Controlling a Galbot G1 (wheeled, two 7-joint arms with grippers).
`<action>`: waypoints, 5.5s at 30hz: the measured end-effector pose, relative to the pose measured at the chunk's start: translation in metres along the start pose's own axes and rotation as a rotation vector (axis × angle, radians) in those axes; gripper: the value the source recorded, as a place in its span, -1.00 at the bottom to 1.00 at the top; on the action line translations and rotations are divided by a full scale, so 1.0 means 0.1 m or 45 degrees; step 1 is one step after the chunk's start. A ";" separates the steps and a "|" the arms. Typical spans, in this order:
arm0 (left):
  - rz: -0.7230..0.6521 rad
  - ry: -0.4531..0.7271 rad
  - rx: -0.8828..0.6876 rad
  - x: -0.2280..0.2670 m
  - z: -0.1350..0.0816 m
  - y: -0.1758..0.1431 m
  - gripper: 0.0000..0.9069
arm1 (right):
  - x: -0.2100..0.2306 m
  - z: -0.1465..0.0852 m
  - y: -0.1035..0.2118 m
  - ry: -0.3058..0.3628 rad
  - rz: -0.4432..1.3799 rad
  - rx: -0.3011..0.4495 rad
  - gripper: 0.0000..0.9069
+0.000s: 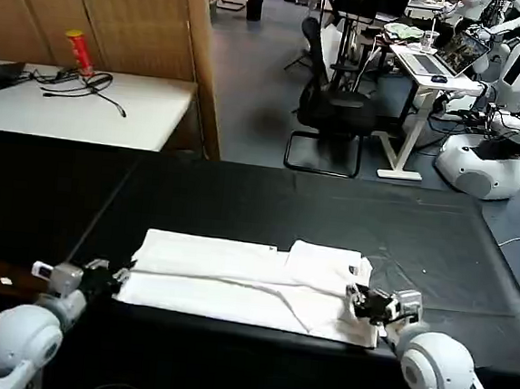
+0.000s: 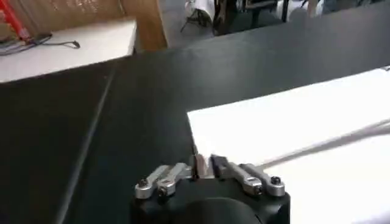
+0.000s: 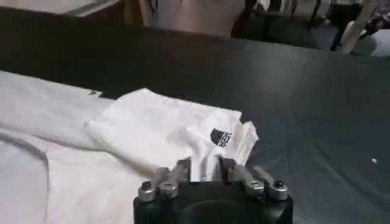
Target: Fold and organize the clothes.
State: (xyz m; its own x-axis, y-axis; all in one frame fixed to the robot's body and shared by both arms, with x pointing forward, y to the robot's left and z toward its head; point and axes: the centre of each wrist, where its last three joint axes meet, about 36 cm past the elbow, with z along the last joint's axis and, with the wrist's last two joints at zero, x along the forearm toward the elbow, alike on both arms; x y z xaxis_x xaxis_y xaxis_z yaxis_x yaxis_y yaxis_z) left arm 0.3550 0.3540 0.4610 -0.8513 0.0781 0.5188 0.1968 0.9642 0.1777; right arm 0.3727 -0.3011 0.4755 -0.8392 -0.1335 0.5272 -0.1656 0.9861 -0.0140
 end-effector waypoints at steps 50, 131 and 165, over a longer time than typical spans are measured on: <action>-0.037 -0.105 0.404 -1.26 0.08 -0.07 -1.00 | -0.96 0.28 0.07 -0.072 0.197 -0.345 -0.87; -0.376 -0.229 -0.382 -0.67 0.37 0.85 -1.00 | -0.01 -0.13 0.22 -0.386 0.093 -0.118 0.94; 0.305 -0.433 0.200 -0.45 -0.29 -1.57 -1.00 | 0.10 0.01 0.19 -0.378 0.175 -0.136 0.94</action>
State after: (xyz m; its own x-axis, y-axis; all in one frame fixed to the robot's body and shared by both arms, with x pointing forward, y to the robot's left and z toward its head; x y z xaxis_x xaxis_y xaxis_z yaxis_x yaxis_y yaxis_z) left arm 0.3767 0.1919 0.4343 -0.9075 0.3573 0.2209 0.3537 0.9336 -0.0571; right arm 0.3607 -0.2841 0.4797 -0.9666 -0.0061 0.2561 0.0016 0.9995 0.0300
